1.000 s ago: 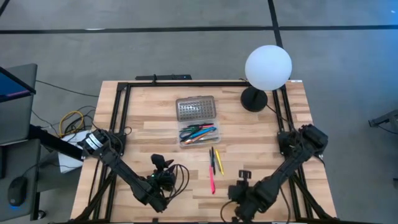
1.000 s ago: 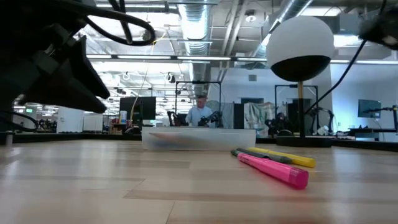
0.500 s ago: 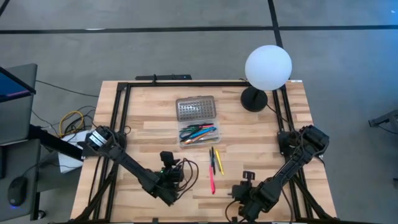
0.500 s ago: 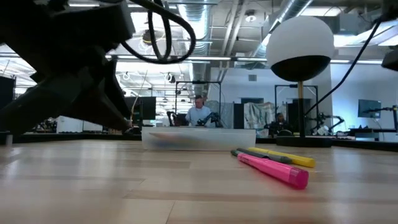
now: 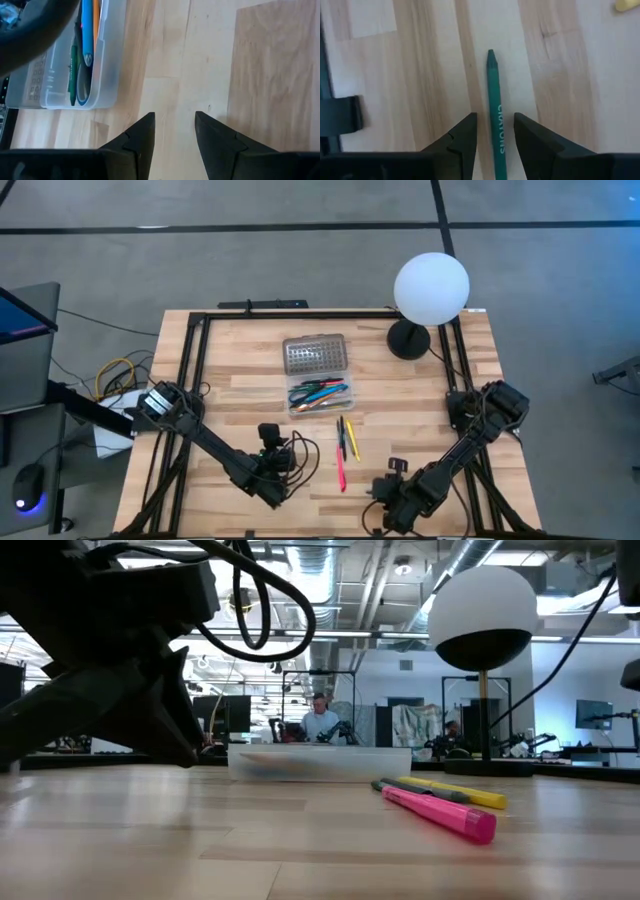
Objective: Pick & place school supplies into a supply box
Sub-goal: Put the green crayon into the gray supply box
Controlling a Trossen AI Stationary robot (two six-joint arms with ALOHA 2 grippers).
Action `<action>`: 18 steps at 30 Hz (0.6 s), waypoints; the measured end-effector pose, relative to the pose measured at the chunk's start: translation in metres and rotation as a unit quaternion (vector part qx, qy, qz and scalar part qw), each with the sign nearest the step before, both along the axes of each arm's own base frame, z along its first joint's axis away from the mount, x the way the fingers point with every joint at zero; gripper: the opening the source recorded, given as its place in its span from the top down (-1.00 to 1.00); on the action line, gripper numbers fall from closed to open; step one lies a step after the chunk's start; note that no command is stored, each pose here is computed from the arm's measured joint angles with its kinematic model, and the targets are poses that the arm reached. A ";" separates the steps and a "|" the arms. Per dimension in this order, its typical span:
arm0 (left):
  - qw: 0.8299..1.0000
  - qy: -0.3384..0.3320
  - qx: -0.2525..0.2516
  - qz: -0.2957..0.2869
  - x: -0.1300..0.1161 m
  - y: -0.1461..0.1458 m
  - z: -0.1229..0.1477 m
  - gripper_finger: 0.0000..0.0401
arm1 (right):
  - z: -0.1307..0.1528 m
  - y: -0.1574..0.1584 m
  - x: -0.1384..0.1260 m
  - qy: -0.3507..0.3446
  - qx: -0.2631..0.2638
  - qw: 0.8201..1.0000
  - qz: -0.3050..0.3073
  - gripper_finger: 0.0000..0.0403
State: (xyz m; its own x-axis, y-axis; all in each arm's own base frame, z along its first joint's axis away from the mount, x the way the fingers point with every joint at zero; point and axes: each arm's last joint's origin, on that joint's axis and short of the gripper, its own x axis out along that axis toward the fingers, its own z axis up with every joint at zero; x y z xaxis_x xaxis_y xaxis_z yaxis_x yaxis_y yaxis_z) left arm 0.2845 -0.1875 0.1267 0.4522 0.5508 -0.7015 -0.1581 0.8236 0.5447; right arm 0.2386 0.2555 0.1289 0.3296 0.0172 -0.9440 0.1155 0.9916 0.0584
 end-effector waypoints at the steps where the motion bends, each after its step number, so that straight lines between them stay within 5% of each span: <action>1: 1.000 0.000 0.000 0.000 0.000 0.000 0.000 0.33 | -0.001 -0.001 0.001 0.000 0.003 1.000 -0.001 0.40; 7: 1.000 0.001 0.000 0.000 0.000 0.000 0.000 0.33 | -0.002 -0.007 0.003 0.012 0.013 1.000 -0.023 0.49; 14: 1.000 0.002 0.000 -0.001 0.000 0.000 0.000 0.33 | -0.003 -0.009 0.002 0.020 -0.004 1.000 -0.008 0.94; 18: 1.000 0.006 -0.006 -0.001 0.000 0.000 0.000 0.33 | -0.003 -0.009 0.002 0.019 -0.013 1.000 0.012 0.92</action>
